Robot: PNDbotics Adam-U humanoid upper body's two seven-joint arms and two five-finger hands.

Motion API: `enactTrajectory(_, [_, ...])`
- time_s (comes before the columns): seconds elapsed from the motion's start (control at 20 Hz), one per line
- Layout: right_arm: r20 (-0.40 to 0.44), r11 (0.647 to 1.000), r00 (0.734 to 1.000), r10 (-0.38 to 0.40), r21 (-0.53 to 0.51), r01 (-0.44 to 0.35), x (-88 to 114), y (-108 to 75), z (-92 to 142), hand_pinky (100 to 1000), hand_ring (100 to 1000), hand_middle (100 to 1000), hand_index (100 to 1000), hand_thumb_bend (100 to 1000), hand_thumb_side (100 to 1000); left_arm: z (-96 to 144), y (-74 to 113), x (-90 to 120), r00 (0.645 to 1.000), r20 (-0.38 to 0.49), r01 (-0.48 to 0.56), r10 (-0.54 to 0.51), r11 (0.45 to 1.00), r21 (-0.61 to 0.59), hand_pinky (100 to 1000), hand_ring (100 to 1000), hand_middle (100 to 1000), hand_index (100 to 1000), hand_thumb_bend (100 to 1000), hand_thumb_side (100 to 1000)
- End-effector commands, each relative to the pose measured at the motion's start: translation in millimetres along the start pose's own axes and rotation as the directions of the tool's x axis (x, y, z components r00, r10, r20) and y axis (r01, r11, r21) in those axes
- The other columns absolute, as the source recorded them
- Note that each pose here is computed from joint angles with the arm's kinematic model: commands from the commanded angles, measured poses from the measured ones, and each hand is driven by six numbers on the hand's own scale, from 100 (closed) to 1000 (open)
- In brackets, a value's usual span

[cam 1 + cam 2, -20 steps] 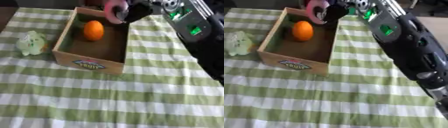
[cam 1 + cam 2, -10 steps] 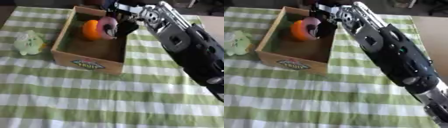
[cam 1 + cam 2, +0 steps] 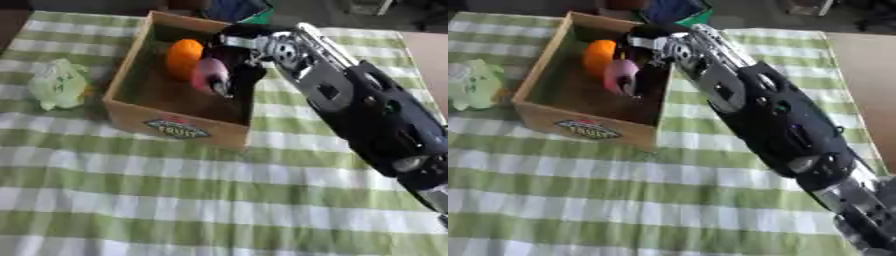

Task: Pick up objects on the table and place them in the box.

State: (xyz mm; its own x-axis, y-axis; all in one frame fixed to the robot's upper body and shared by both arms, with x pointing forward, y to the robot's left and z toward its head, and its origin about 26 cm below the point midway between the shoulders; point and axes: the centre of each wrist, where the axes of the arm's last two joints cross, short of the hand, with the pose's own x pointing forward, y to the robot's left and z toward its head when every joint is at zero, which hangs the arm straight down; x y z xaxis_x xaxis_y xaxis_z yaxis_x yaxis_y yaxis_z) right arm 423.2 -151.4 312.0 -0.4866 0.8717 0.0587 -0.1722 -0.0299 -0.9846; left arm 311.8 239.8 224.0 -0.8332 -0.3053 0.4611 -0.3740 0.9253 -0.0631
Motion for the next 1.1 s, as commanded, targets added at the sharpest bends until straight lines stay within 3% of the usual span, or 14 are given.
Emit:
enactTrajectory(0.05, [-0.008,0.999,1.000,0.028,-0.031,-0.028,-1.3,-15.4,5.3,773,870,775,941,100,455,-5.4,-0.1,6.4,1.000,0.029,-0.011,0.011,1.000,0.001,703,686,718,764,100,820])
enactTrajectory(0.15, [-0.009,0.999,1.000,0.026,-0.044,-0.026,-1.7,-18.4,7.3,781,878,792,975,100,558,-5.2,0.0,6.3,1.000,0.028,-0.010,0.010,1.000,0.001,702,686,719,764,100,820])
enactTrajectory(0.25, [-0.010,0.998,1.000,0.020,-0.067,-0.021,-1.4,-22.3,10.6,783,880,795,980,140,581,-5.0,0.2,6.2,1.000,0.027,-0.009,0.009,1.000,0.001,703,686,719,764,100,820])
enactTrajectory(0.3, [-0.009,0.997,1.000,0.017,-0.079,-0.017,-1.2,-24.4,12.7,785,880,799,986,215,620,-4.9,0.3,6.1,1.000,0.026,-0.009,0.009,1.000,0.001,703,686,719,764,100,821])
enactTrajectory(0.55, [0.003,0.988,1.000,-0.021,-0.151,0.022,-1.9,-37.7,27.1,787,877,802,993,286,662,-4.0,1.0,5.6,1.000,0.022,-0.005,0.005,1.000,0.002,703,686,719,764,100,820])
enactTrajectory(0.85, [0.068,0.954,0.996,-0.061,-0.288,0.078,0.4,-59.1,67.5,786,858,783,980,207,706,-3.7,3.1,4.8,1.000,0.020,0.006,-0.006,1.000,0.005,703,687,720,764,100,819])
enactTrajectory(0.95, [0.097,0.925,0.993,-0.070,-0.367,0.101,1.9,-65.5,93.3,784,847,763,966,100,737,-5.4,5.5,4.7,0.999,0.027,0.021,-0.021,1.000,0.002,703,688,721,765,100,816])
enactTrajectory(1.1, [0.127,0.862,0.989,-0.074,-0.490,0.127,5.1,-67.7,133.6,782,828,728,954,100,735,-11.3,10.6,5.3,0.998,0.042,0.057,-0.057,0.998,-0.002,703,689,723,767,100,808])
